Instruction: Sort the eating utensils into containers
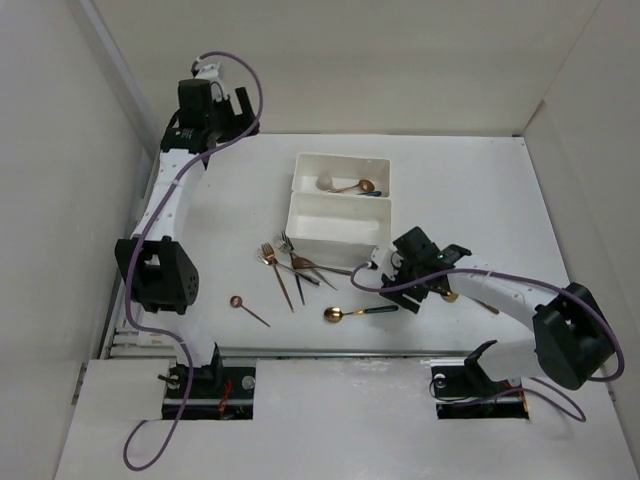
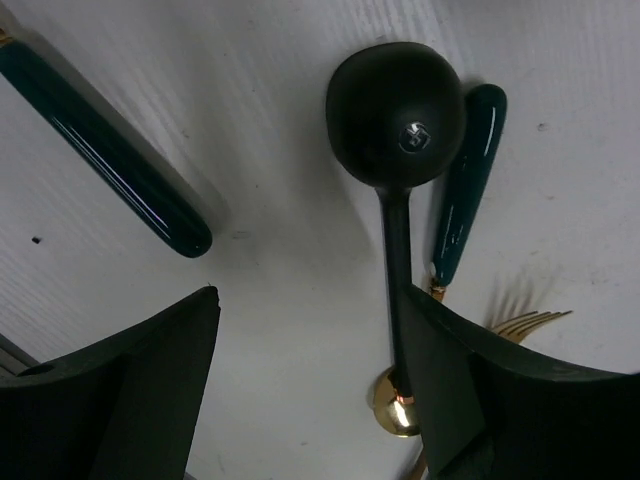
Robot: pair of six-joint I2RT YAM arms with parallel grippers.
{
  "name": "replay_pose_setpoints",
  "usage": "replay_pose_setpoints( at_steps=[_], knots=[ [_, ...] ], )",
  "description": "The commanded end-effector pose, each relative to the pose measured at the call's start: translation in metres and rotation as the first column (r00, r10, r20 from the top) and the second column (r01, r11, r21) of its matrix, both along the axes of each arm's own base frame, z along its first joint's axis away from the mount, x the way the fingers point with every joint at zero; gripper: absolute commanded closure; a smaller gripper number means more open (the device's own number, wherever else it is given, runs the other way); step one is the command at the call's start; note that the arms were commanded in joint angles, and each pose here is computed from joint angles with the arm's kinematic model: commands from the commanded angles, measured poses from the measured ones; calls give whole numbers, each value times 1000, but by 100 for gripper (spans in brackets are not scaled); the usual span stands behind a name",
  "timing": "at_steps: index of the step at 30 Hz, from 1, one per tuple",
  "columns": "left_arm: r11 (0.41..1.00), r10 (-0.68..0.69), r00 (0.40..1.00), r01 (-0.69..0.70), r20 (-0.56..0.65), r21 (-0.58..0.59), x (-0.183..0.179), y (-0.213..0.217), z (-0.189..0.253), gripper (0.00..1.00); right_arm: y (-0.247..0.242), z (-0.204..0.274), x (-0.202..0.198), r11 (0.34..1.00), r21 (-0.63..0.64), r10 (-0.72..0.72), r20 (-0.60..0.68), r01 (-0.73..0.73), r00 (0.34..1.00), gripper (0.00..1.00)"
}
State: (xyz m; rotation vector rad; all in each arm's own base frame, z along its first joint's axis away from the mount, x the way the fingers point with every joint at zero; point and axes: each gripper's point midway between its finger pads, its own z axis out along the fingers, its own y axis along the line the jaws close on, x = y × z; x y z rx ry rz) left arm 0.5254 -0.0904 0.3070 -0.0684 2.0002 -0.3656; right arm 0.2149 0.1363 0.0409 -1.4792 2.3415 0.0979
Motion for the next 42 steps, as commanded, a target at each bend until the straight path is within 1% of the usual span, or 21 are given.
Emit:
replay_pose_setpoints(
  at_steps=[1, 2, 3, 4, 5, 6, 7, 8, 9, 10, 11, 12, 13, 14, 17, 28, 30, 33, 39, 40, 42],
  knots=[
    [994, 59, 993, -68, -105, -83, -30, 24, -21, 14, 24, 14, 25, 994, 102, 14, 127, -27, 992, 23],
    [992, 79, 991, -88, -109, -89, -37, 38, -21, 14, 32, 15, 27, 990, 136, 23, 138, -42, 990, 22],
    [989, 97, 987, -110, -126, -96, -41, 45, -27, 14, 39, 18, 37, 985, 168, 17, 185, -49, 983, 22],
    [988, 109, 984, -123, -141, -94, -45, 51, -34, 14, 43, 19, 42, 982, 185, 3, 197, -40, 980, 22],
    [987, 118, 979, -135, -168, -91, -50, 55, -45, 14, 42, 18, 46, 983, 181, -18, 206, -21, 978, 20],
    [983, 140, 976, -158, -170, -98, -53, 63, -44, 14, 42, 20, 53, 985, 172, -29, 224, -10, 974, 20],
    [983, 130, 975, -150, -179, -103, -54, 62, -48, 14, 42, 18, 56, 987, 159, -34, 223, -2, 974, 20],
    [981, 142, 973, -162, -182, -103, -57, 67, -49, 14, 39, 6, 56, 993, 122, -34, 192, 10, 981, 20],
    [981, 143, 975, -162, -169, -110, -59, 70, -43, 14, 37, 1, 57, 995, 101, -35, 177, 17, 984, 20],
    [981, 142, 973, -164, -181, -109, -61, 70, -48, 14, 35, 3, 63, 996, 88, -39, 170, 24, 985, 24],
    [979, 146, 975, -167, -170, -117, -63, 70, -42, 14, 36, -3, 63, 997, 74, -21, 149, 10, 989, 25],
    [979, 146, 975, -167, -170, -117, -65, 70, -42, 14, 35, -2, 67, 997, 74, -33, 150, 22, 988, 27],
    [979, 146, 975, -167, -170, -117, -65, 70, -42, 14, 39, 2, 70, 996, 85, -16, 158, 2, 987, 27],
    [979, 146, 976, -166, -161, -118, -67, 69, -38, 14, 37, -4, 67, 997, 71, -14, 137, 4, 990, 28],
    [979, 152, 976, -170, -158, -111, -69, 74, -38, 14, 39, -4, 71, 998, 64, 1, 140, -10, 990, 31],
    [975, 179, 972, -196, -149, -106, -72, 84, -34, 14, 57, 0, 63, 996, 60, 60, 167, -71, 984, 31],
    [975, 179, 971, -197, -158, -105, -73, 84, -38, 14, 57, 2, 58, 996, 46, 69, 165, -78, 984, 36],
    [973, 188, 969, -206, -161, -105, -76, 88, -40, 14, 66, 13, 53, 994, 80, 64, 184, -79, 981, 37],
    [972, 189, 968, -208, -163, -110, -76, 90, -42, 14, 70, 21, 41, 993, 99, 36, 204, -58, 978, 37],
    [972, 189, 968, -208, -163, -110, -76, 90, -42, 14, 66, 18, 40, 995, 86, 33, 203, -51, 979, 40],
    [973, 180, 970, -200, -163, -114, -76, 89, -42, 14, 69, 21, 36, 993, 99, 45, 208, -67, 977, 46]
  ],
)
